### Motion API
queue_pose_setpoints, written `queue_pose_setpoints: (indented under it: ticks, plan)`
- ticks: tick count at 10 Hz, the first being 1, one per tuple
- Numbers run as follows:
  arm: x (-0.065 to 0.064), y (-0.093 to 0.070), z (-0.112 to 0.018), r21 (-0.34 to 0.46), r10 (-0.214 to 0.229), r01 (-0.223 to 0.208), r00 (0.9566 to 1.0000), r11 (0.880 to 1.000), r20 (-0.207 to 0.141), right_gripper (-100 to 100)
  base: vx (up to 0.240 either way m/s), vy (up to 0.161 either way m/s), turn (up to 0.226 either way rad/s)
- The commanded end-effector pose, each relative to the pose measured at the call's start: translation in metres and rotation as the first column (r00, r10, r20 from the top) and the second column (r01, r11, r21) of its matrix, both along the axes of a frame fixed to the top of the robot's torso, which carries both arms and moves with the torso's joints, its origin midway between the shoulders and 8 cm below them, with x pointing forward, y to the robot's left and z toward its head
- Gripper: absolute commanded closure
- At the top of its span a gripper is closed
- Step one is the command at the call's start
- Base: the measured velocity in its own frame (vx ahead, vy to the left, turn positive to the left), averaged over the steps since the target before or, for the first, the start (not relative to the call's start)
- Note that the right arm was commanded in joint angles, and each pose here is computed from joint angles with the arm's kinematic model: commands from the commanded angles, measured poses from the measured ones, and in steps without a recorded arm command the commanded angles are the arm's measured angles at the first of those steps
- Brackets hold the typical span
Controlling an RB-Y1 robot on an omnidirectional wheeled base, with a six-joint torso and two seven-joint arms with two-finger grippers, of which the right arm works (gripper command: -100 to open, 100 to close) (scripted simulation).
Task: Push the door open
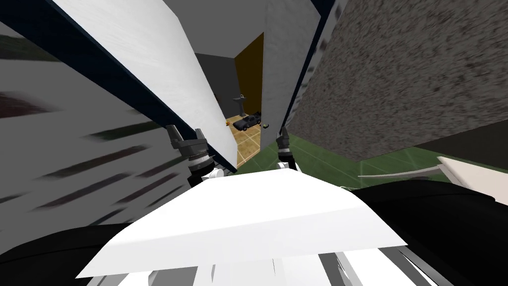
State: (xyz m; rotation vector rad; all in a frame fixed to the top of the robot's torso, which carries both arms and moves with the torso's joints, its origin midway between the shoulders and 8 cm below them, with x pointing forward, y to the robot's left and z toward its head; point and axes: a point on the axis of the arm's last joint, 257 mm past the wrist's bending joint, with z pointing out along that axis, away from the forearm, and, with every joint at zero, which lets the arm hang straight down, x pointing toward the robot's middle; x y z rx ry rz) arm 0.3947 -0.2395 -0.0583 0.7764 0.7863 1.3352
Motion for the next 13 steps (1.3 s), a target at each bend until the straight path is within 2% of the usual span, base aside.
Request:
queue_pose_setpoints:
  ticks: [1,4,7,10,13]
  plan:
    - [0.006,0.004,-0.012,0.004,0.016,-0.016,0.9997,1.0,-0.019,-100,0.105,-0.099,0.081]
    - [0.017,0.012,-0.037,0.013,0.046,-0.046,0.9973,0.999,-0.057,-100,0.098,-0.094,0.081]
    - [0.027,0.02,-0.064,0.022,0.076,-0.074,0.9924,0.997,-0.096,-100,0.074,-0.096,0.085]
    - [0.036,0.028,-0.091,0.031,0.105,-0.102,0.9849,0.994,-0.137,-100,0.077,-0.105,0.087]
    - [0.044,0.036,-0.118,0.04,0.132,-0.127,0.9753,0.991,-0.177,-100,0.082,-0.122,0.09]
